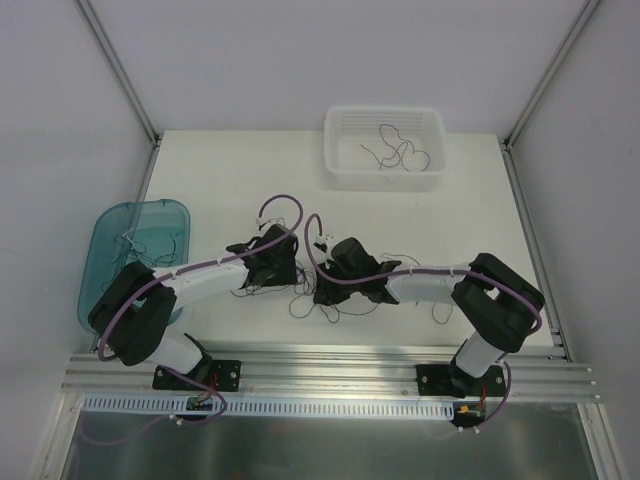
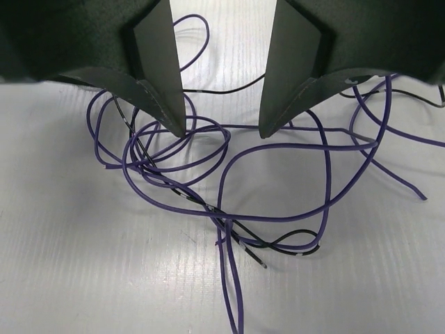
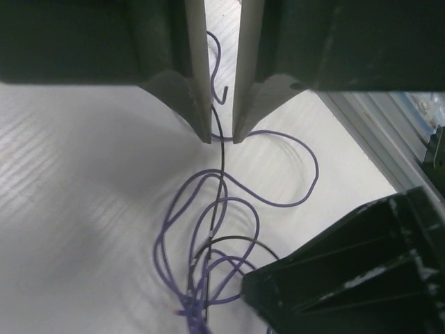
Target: Untangle the cables
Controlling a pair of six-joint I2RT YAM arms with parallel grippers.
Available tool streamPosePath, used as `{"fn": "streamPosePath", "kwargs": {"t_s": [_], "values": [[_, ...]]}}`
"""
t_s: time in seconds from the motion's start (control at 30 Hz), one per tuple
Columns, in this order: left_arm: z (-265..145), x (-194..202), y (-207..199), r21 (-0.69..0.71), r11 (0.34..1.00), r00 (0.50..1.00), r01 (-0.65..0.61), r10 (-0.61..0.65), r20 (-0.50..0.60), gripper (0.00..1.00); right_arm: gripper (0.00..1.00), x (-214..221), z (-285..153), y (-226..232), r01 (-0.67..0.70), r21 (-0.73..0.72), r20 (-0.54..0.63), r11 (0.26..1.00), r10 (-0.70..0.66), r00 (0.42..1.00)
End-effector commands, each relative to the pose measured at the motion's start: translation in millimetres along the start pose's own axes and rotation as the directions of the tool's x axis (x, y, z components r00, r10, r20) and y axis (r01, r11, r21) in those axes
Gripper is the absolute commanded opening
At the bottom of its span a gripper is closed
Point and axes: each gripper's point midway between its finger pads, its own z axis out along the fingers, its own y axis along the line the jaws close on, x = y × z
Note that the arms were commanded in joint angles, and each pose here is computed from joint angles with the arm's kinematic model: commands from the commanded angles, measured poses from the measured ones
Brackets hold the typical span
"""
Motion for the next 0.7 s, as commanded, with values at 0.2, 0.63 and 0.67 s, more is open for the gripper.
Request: {"fn": "streamPosePath", "kwargs": {"t_s": [0.2, 0.63, 0.67], "values": [[17.3, -18.5, 2.2, -0.048, 0.990, 0.991, 0.132, -0.131, 0.020, 0.34, 0.01, -19.0, -14.3, 34.3, 0.069, -0.113, 0.065, 0.991, -0.062, 0.996], [27.4, -23.6, 37.3, -0.146, 0.957, 0.968, 0.251, -0.247, 0.041, 0.00, 0.01, -61.8, -163.6, 61.6, 0.245, -0.078, 0.301, 0.966, -0.212, 0.930], [25.0, -25.3, 39.3, -0.145, 0.957, 0.967, 0.253, -0.249, 0.047, 0.00, 0.01, -77.7, -190.6, 65.4, 0.257, -0.069, 0.376, 0.964, -0.213, 0.902]]}}
